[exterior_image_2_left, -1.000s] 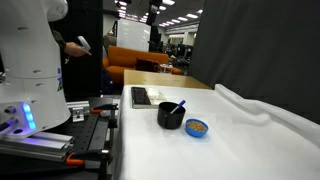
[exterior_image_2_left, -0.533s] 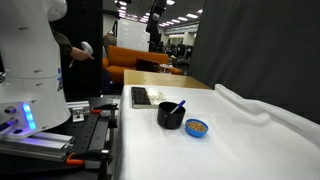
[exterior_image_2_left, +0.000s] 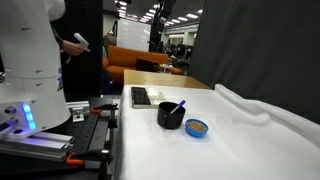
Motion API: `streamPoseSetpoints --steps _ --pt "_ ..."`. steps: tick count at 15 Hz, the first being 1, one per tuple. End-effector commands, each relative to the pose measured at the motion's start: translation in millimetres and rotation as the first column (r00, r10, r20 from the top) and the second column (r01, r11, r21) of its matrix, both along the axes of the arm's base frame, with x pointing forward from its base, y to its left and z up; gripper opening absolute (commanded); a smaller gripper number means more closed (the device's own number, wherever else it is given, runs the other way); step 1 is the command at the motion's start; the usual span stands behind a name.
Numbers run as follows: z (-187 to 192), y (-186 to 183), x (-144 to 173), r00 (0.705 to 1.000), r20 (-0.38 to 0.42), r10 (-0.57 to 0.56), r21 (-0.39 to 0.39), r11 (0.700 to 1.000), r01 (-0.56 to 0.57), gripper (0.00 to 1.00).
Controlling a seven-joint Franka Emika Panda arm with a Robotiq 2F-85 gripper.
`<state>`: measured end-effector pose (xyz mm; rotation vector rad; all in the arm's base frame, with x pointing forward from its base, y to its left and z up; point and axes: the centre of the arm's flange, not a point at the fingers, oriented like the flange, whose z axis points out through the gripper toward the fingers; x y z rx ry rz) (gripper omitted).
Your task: Remove the pen from the black cup and put it next to the book
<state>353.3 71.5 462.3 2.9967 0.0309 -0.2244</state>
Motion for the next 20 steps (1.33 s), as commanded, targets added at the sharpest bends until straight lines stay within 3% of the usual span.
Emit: streamPoseSetpoints --steps 1,14,20 --pt "0 0 0 1.000 -0.001 0.000 0.000 1.000 0.000 1.00" --pt "-1 0 0 1.000 -0.007 0.005 -0.002 1.000 -0.005 1.00" --pt "-10 11 18 0.999 -0.019 0.044 -0.071 0.996 -0.045 1.00"
